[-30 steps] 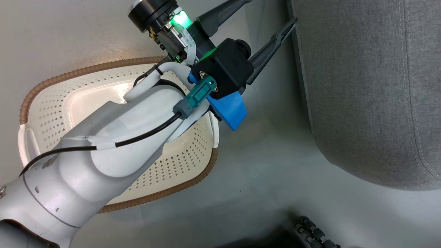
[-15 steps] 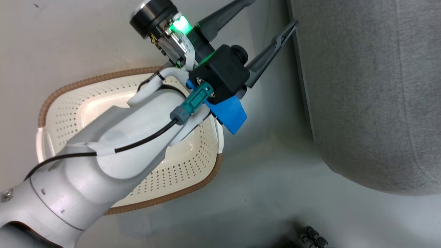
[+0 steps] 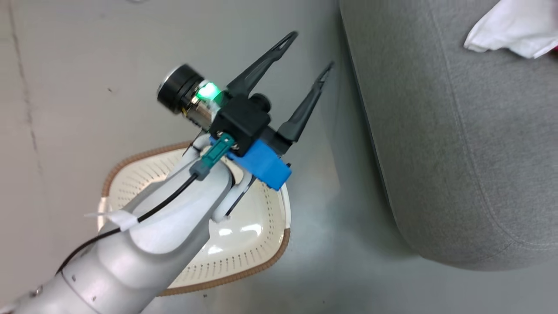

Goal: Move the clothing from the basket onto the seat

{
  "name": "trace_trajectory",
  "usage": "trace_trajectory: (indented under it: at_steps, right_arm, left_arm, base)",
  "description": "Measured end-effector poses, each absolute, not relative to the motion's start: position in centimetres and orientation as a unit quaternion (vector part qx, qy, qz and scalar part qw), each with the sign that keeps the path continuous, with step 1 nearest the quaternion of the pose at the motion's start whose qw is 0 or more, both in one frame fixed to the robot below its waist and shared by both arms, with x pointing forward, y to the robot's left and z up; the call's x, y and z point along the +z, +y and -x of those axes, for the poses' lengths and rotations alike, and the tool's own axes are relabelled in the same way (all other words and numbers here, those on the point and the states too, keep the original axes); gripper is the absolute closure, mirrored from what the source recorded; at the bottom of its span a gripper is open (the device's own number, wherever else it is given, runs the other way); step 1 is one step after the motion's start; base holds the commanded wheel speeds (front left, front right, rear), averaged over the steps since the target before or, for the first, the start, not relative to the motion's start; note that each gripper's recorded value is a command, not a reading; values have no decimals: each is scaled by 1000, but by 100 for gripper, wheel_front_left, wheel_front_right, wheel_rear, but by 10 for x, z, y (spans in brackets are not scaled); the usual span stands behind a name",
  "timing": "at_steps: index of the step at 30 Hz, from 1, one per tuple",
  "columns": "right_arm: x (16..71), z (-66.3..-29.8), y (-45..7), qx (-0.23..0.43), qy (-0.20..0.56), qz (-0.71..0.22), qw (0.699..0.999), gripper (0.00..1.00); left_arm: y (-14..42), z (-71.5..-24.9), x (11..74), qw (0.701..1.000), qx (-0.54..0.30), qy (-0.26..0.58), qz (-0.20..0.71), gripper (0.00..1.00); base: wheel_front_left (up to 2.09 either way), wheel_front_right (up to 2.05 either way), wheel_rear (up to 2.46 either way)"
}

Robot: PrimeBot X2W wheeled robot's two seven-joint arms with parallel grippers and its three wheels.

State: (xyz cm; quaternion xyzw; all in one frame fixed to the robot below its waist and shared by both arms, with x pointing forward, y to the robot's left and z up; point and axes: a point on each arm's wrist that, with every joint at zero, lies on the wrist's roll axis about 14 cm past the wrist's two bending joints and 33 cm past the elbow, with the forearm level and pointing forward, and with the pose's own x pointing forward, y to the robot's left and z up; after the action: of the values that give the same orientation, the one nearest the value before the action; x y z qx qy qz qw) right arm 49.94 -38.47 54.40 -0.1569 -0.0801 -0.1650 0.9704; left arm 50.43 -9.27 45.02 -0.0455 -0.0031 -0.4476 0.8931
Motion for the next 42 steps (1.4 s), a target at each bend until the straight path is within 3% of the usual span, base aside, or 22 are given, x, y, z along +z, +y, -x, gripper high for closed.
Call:
trace_trajectory:
  at_steps: [10, 20, 31, 42]
  right_arm:
    - [566, -472, -303, -83, -126, 89, 985, 0]
    - [556, -445, -237, -17, -120, 31, 992, 0]
    - [545, -418, -200, 18, -103, -13, 994, 0]
    - [538, -393, -193, 19, -90, -27, 995, 0]
  left_arm:
    - [-21, -494, 505, 942, -328, -40, 54, 0]
    - [69, -466, 522, 977, -198, -51, 52, 0]
    - [137, -423, 527, 992, -99, -59, 50, 0]
    - [161, -390, 522, 996, -53, -58, 47, 0]
  base:
    - [0, 0, 0]
    - [0, 0, 0]
    - [0, 0, 0]
    - [0, 0, 0]
